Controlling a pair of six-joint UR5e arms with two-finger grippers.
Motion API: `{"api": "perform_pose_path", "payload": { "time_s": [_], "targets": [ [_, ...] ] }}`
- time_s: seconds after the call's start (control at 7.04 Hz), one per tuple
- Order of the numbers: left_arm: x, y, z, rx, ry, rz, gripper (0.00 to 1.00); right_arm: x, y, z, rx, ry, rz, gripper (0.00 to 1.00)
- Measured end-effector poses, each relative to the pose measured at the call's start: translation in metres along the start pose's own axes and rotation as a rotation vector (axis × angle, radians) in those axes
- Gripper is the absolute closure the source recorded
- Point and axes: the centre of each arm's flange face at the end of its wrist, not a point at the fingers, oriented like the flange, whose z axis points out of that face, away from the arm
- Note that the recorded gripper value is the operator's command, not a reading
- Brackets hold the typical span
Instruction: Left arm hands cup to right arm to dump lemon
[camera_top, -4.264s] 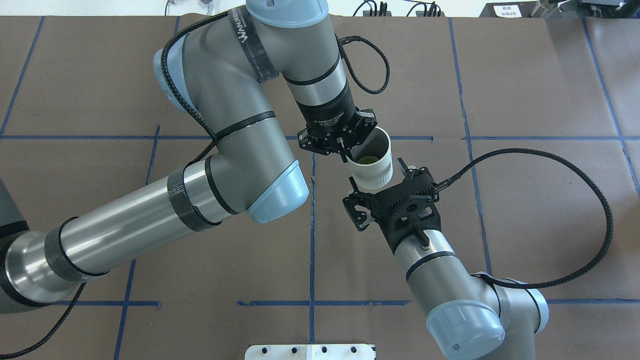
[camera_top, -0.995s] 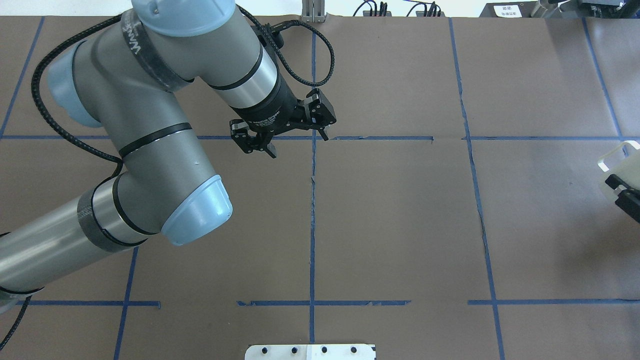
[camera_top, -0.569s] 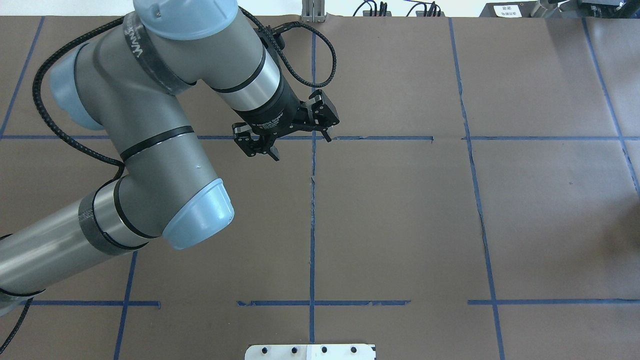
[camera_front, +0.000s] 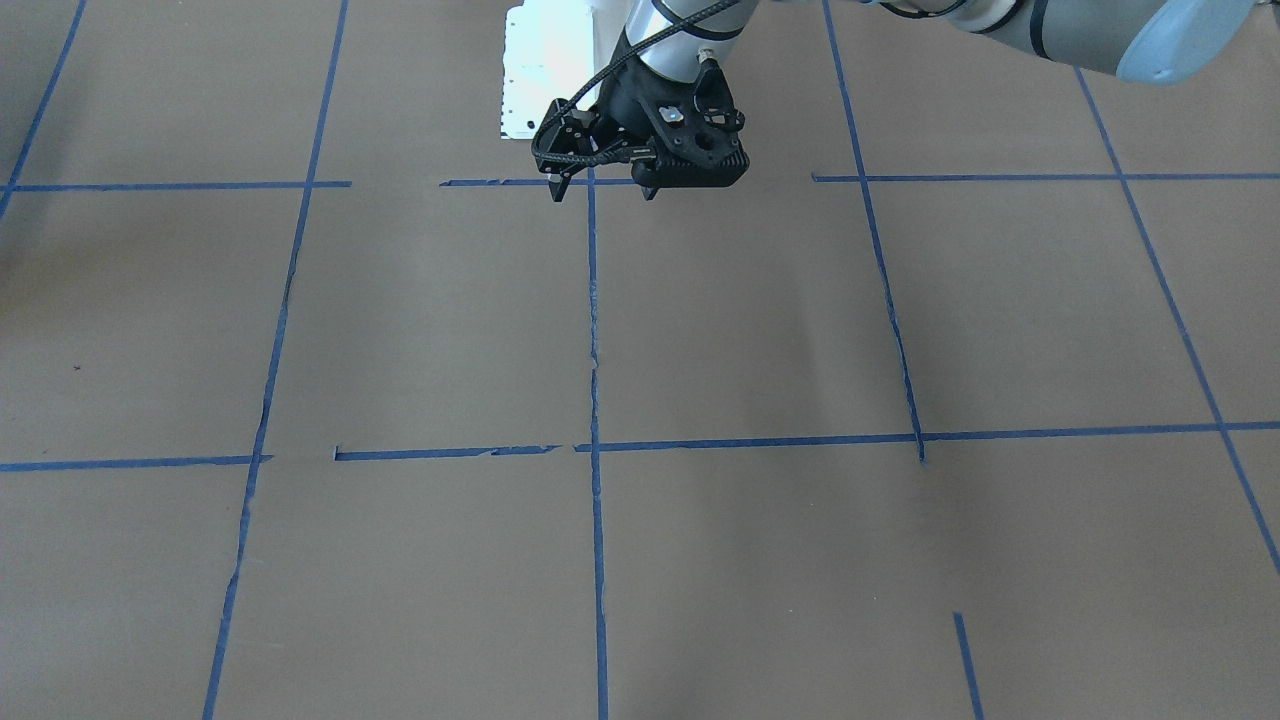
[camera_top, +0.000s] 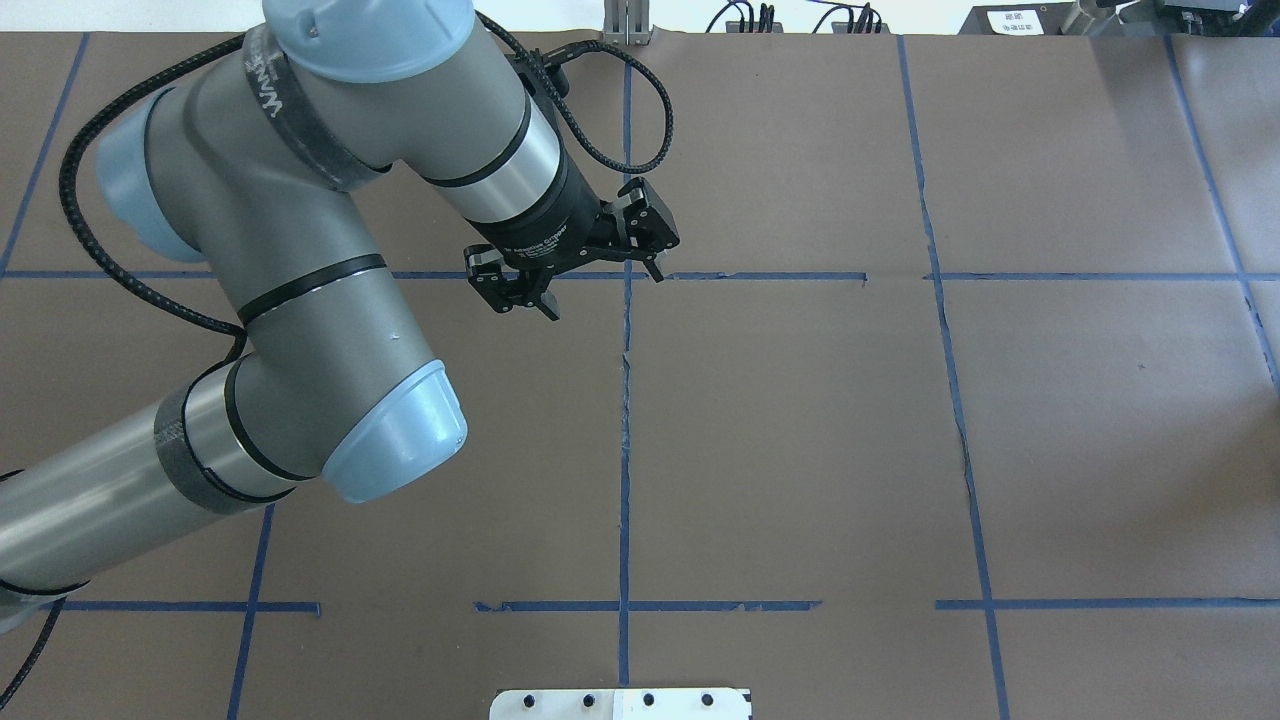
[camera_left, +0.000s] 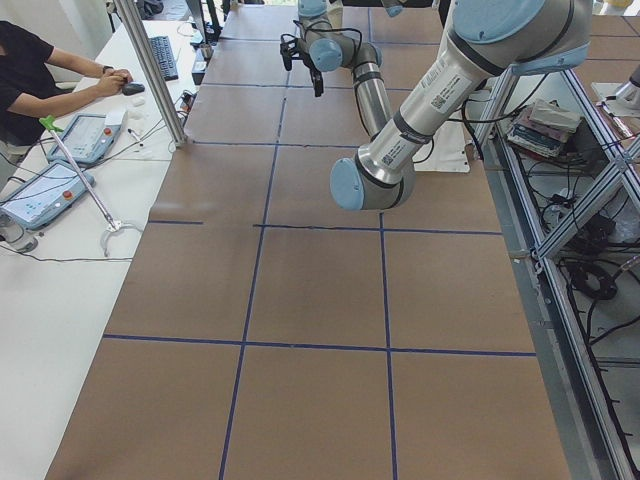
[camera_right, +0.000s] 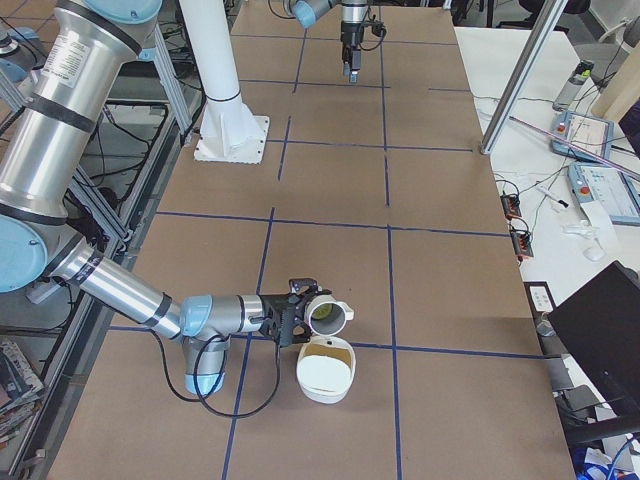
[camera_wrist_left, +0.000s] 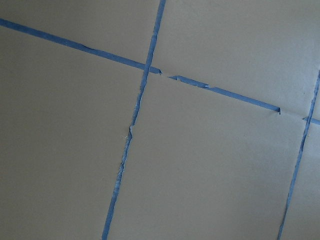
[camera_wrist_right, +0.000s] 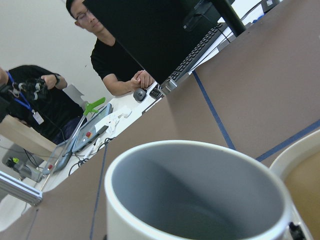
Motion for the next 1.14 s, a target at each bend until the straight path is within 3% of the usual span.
{"api": "perform_pose_path", "payload": {
  "time_s": [0.28, 0.57, 0.85, 1.14],
  "targets": [
    [0.0, 0.0, 0.001, 0.0, -0.001, 0.0, 0.0, -0.003, -0.013, -0.001, 0.022, -0.043, 0.274, 0.89],
    [-0.001, 0.0, 0.001, 0.001, -0.001, 0.0, 0.0, -0.001, -0.026, 0.002, 0.043, -0.116, 0.612, 0.86],
    [-0.002, 0.0, 0.001, 0.002, -0.002, 0.0, 0.0, 0.006, -0.038, 0.0, 0.063, -0.177, 0.897, 0.85],
    [-0.003, 0.001, 0.0, 0.004, 0.0, 0.001, 0.0, 0.015, -0.043, -0.008, 0.063, -0.26, 1.12, 0.84]
  ]
}}
